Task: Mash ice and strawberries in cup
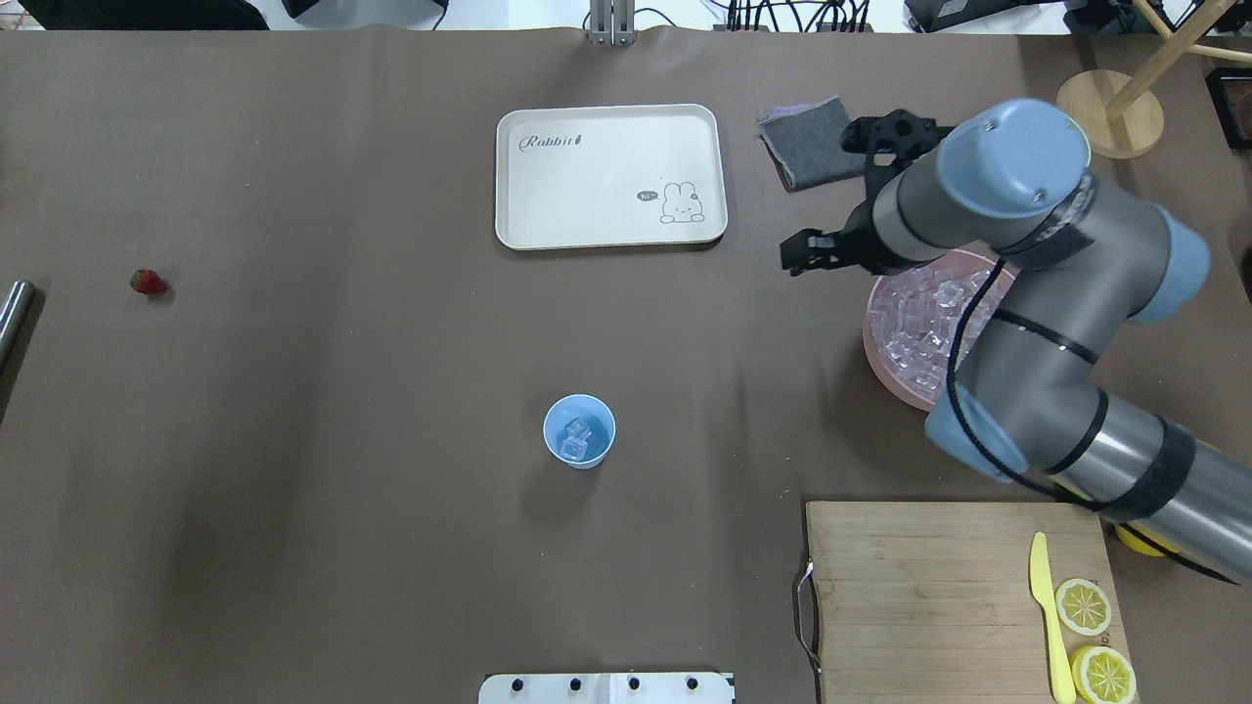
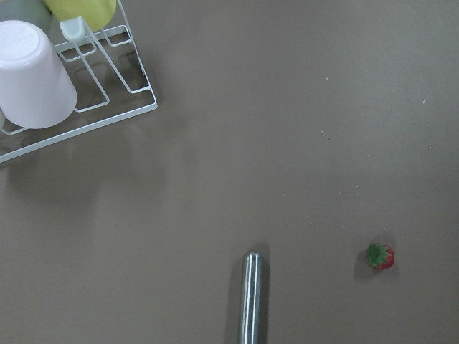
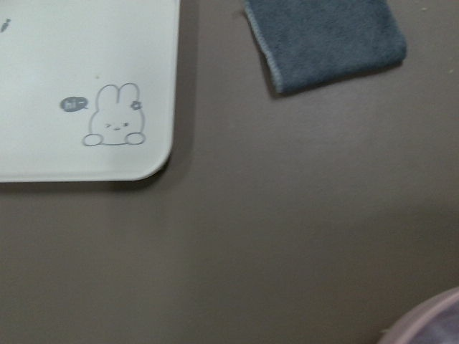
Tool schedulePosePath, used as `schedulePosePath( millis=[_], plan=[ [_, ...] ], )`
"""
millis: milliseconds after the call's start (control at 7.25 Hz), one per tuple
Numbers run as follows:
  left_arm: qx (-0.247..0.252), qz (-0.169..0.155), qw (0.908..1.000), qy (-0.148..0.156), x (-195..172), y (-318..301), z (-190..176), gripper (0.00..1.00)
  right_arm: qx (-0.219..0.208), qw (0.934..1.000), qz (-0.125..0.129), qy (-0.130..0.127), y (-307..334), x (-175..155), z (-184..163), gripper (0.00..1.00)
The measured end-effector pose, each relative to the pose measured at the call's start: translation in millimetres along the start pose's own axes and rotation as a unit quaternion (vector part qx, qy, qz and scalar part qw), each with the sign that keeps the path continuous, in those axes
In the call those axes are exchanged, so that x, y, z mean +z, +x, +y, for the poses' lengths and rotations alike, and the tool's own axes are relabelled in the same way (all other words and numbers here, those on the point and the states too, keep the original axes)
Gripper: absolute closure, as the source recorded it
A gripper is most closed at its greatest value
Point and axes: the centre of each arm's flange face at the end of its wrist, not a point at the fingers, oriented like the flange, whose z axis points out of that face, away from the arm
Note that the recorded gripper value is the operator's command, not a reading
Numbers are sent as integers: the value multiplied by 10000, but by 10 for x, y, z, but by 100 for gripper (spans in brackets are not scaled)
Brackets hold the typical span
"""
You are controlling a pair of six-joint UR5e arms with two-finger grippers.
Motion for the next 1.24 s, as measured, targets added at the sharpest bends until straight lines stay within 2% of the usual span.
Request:
schedulePosePath(
  millis=[276,552,828,1104,1242],
  plan=[
    [-8,-6,10000,-10,11,-23,28,2,-546,9980,264,-185,998,-155,-391,0],
    [-25,-13,10000,-25,22,-40,38,2,-822,9947,409,-456,2292,-341,-662,0],
    [-30,-15,10000,-29,25,-44,40,2,-775,9939,284,-733,3660,-549,-776,0],
    [-22,-8,10000,-24,20,-37,39,2,-533,9938,400,-892,4555,-793,-676,0],
    [-22,-8,10000,-24,20,-36,38,2,-595,9923,428,-999,4833,-946,-641,0]
  ],
)
